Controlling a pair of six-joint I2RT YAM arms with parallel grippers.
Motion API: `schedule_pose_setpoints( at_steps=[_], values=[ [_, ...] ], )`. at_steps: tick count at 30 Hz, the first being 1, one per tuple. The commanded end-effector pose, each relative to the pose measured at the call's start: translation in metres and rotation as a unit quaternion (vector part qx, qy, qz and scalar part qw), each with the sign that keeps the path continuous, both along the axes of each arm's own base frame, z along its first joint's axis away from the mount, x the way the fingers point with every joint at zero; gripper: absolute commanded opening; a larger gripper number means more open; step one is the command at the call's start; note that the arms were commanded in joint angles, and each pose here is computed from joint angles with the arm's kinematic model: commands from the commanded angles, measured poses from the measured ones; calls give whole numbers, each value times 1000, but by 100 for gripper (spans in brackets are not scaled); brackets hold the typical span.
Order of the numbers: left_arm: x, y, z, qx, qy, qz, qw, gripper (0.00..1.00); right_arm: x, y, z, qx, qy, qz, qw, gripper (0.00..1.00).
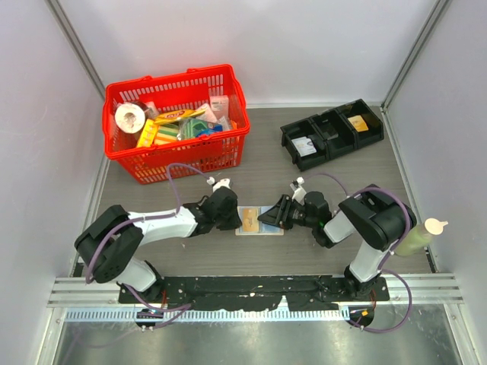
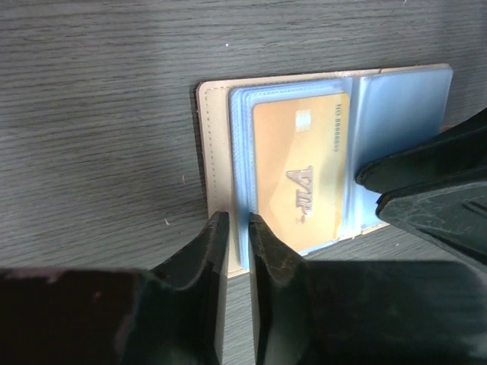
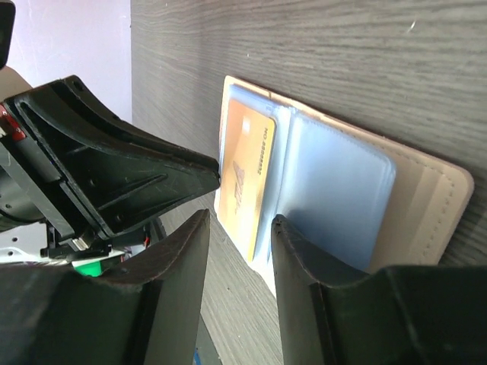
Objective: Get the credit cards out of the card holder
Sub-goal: Remove the credit card from the card holder.
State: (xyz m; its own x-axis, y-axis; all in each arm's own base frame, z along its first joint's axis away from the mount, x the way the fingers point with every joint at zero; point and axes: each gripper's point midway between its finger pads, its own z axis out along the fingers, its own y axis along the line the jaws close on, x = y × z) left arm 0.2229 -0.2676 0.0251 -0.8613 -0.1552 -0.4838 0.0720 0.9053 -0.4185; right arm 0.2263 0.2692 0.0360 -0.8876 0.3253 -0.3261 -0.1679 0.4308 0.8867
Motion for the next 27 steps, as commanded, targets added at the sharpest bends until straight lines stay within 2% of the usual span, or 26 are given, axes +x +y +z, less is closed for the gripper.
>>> schedule_pose_setpoints(
  at_steps=[1, 13, 19, 24, 27],
  values=[
    [-7, 8, -16, 31, 21, -9, 999, 17, 12, 0, 3, -24, -25, -5, 999, 43],
    [-12, 7, -25, 34, 39, -15, 999, 13, 10, 21, 6, -11, -23, 21, 999, 38],
    [-14, 2, -28, 24, 46, -19, 998, 11, 10, 23, -4, -27, -14, 22, 999, 38],
    [-17, -1, -31, 16, 53, -21, 998, 10, 7, 30, -2, -5, -15, 32, 999, 38],
    [-18, -1, -34, 17, 58, -22, 998, 10, 5, 34, 3, 6, -19, 39, 999, 34]
  ],
)
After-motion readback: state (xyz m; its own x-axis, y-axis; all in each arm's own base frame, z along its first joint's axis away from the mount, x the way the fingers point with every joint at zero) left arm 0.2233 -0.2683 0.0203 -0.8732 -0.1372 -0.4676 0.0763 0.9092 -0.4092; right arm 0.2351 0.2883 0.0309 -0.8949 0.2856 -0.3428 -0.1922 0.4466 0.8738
